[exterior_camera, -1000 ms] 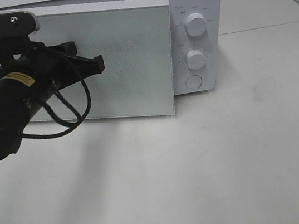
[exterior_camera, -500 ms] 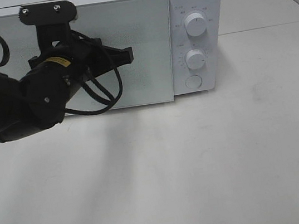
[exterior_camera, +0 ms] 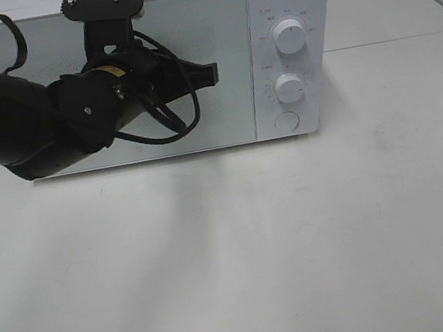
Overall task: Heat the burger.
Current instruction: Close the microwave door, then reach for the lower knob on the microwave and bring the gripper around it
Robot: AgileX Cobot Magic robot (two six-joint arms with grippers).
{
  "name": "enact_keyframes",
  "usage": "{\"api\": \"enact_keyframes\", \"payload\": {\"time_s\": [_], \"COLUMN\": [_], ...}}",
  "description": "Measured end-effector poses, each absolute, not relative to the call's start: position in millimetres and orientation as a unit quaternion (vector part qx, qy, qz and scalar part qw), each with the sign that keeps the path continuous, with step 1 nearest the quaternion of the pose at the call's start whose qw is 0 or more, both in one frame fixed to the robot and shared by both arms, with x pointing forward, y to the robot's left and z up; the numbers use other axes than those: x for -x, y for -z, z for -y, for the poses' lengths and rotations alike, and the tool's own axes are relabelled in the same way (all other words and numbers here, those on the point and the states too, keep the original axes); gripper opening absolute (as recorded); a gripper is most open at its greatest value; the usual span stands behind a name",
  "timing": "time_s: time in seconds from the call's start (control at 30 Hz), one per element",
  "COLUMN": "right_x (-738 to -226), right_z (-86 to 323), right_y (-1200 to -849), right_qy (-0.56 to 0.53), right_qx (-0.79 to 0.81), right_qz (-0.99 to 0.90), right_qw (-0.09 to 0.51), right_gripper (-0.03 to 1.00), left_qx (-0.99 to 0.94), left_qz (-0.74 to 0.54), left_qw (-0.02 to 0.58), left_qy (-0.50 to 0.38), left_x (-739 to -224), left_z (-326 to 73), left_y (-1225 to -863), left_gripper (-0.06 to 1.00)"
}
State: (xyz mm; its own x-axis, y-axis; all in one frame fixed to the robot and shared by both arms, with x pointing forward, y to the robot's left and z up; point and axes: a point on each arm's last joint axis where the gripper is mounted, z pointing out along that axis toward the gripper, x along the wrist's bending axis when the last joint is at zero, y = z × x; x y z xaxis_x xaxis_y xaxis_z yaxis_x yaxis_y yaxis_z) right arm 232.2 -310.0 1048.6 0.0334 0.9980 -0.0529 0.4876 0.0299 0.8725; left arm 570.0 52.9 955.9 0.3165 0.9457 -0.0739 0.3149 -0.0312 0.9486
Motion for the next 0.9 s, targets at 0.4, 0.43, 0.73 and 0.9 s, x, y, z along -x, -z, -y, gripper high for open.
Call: {"api": "enact_keyframes", "payload": {"time_s": [0.4, 0.43, 0.73, 0.9], "right_x": [-232, -232, -232, -232], "right_z": [310, 310, 310, 310], "right_y": [-1049, -1049, -1049, -1049], "right_qy": [-0.336, -0.336, -0.336, -0.336], "right_qx": [-0.610, -0.610, -0.610, -0.610], "right_qz": [-0.609, -0.609, -0.609, -0.609], "right_qw": [0.380, 0.380, 0.380, 0.380], "right_gripper": [0.76, 0.76, 0.76, 0.76], "left_qx": [-0.695, -0.704, -0.792, -0.845], "left_qz": [-0.506, -0.506, -0.479, -0.429], "left_qw": [0.451, 0.442, 0.368, 0.318], "left_qy": [-0.241, -0.228, -0.090, -0.034], "left_x": [-531, -528, -495, -476], "left_z": [-73, -73, -71, -78], "left_y": [-958, -955, -954, -964], "left_gripper": [0.16, 0.25, 0.98, 0.99]}}
